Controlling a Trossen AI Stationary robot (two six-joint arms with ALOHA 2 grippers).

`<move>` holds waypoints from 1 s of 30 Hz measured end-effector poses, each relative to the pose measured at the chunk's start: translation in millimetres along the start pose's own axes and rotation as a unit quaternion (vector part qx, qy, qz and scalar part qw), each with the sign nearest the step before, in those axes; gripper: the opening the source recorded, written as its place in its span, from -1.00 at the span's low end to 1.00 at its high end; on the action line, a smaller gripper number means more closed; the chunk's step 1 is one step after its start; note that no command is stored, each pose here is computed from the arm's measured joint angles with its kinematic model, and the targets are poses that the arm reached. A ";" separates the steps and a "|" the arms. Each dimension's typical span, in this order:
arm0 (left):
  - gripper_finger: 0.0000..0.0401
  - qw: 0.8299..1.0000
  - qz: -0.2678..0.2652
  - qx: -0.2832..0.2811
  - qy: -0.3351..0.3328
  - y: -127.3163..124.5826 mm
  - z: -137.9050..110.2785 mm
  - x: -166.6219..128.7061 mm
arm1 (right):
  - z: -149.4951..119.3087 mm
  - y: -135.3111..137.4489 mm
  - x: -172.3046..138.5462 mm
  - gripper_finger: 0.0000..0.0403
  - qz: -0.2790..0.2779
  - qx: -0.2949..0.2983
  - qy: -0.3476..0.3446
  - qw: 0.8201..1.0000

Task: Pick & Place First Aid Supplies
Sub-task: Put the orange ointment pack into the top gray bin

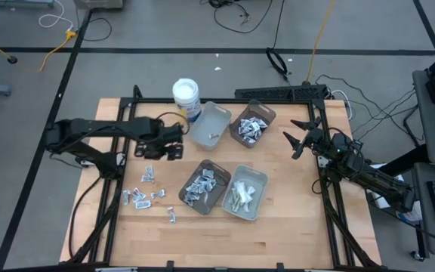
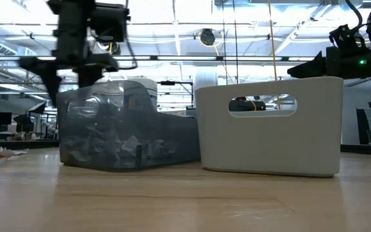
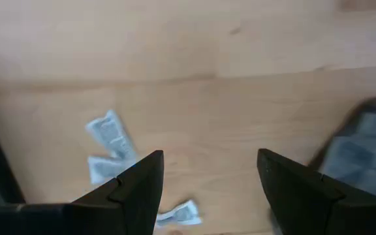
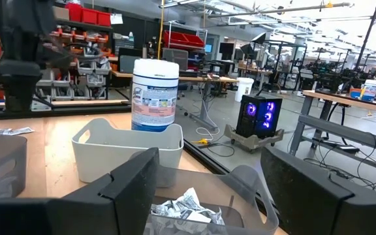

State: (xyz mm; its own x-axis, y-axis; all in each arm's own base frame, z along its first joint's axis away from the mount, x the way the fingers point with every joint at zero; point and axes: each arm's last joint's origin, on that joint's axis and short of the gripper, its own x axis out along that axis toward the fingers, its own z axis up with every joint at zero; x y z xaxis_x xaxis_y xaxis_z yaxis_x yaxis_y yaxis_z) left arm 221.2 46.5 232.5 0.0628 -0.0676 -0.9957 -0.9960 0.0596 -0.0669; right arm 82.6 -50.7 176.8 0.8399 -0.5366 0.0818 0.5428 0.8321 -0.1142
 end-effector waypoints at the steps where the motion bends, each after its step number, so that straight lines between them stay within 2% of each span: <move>1: 0.26 1.000 0.004 -0.012 0.003 5.3 -3.3 2.8 | 0.0 0.0 0.0 0.31 0.000 0.000 0.000 1.000; 12: 0.26 0.994 0.020 -0.099 0.034 51.5 -25.0 22.9 | 0.0 0.0 0.0 0.31 0.000 0.000 0.000 1.000; 17: 0.26 0.992 0.026 -0.116 0.030 58.7 -25.3 29.1 | 0.0 0.0 0.0 0.31 0.000 0.000 0.000 1.000; 30: 0.26 0.988 0.024 -0.146 0.043 63.3 -22.2 78.4 | 0.0 0.0 0.0 0.31 0.000 0.000 0.000 1.000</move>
State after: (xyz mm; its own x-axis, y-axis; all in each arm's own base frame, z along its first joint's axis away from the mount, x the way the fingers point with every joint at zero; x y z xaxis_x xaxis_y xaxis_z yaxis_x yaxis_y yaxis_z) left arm 161.7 23.0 151.6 0.0223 -0.1576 -0.9873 -0.9744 -0.2246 0.0138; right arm 82.5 -50.8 176.8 0.8395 -0.5372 0.0818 0.5433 0.8317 -0.1142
